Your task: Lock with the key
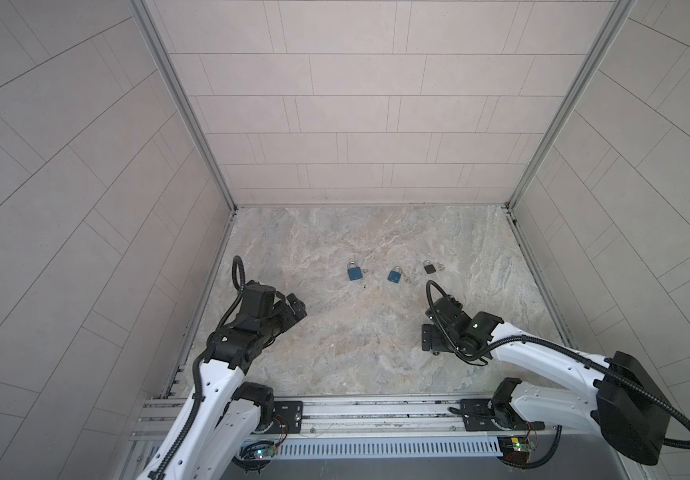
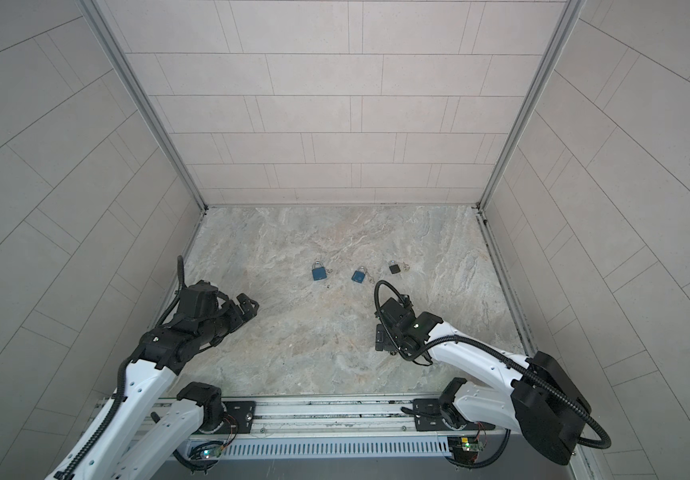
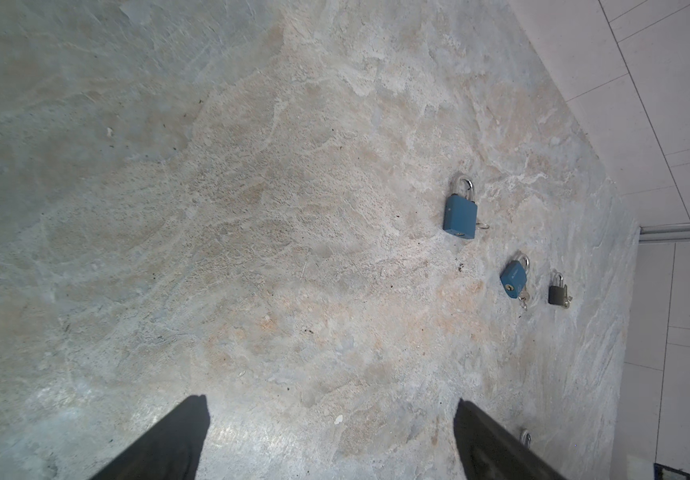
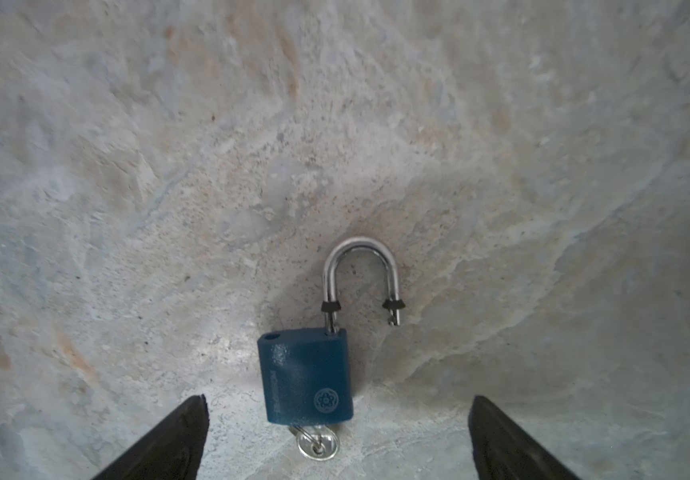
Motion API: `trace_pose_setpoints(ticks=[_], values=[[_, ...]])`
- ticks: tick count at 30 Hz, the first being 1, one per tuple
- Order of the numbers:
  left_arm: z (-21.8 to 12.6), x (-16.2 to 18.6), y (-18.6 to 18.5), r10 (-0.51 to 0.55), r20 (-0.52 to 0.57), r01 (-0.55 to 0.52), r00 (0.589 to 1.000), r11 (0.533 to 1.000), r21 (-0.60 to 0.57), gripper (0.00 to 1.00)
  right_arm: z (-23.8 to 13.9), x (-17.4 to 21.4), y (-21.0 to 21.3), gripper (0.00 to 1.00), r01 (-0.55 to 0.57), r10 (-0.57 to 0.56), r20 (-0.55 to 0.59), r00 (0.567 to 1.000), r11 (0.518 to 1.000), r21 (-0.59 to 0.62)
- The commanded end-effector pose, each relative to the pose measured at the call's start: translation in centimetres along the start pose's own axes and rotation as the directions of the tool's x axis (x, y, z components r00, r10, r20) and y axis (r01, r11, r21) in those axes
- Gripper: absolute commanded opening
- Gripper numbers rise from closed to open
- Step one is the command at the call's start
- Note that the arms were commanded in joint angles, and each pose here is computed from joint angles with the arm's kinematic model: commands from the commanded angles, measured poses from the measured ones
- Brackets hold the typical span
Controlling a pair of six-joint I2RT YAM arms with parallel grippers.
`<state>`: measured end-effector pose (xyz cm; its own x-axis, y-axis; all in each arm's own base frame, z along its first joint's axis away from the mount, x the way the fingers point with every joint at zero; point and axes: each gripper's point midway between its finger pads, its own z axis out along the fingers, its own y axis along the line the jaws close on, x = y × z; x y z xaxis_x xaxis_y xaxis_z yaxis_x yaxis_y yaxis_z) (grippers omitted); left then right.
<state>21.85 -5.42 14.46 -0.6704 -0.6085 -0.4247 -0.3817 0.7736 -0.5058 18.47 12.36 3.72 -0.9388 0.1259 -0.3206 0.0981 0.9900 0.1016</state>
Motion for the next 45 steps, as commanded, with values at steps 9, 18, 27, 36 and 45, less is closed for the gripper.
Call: trace_pose_setpoints(ticks=[9,18,27,36,45], values=[[-0.1,0.0,1.2,-0.029,0.028,0.03,0.999,0.999,-0.039,1.0,1.2,0.7,0.7,0.83,0.014,-0.013,-0.026,1.0,1.0,0.011],[0.4,0.1,1.2,0.0,-0.003,0.0,1.0,0.998,-0.059,1.0,2.4,0.7,1.2,0.65,0.032,-0.03,-0.055,0.998,0.999,0.029],[0.1,-0.2,1.1,0.022,0.021,-0.021,1.0,0.998,-0.052,1.0,2.0,1.0,0.6,0.59,0.038,-0.034,-0.068,0.997,0.998,0.049],[0.3,-0.1,0.5,0.04,0.009,-0.04,0.999,0.999,-0.02,1.0,2.5,1.7,0.8,0.41,0.09,-0.085,-0.113,0.99,0.995,0.04],[1.5,2.4,-3.2,0.113,-0.143,-0.085,0.983,0.978,0.188,0.81,0.0,-0.3,2.9,0.1,0.21,-0.212,-0.055,0.976,0.977,-0.048]])
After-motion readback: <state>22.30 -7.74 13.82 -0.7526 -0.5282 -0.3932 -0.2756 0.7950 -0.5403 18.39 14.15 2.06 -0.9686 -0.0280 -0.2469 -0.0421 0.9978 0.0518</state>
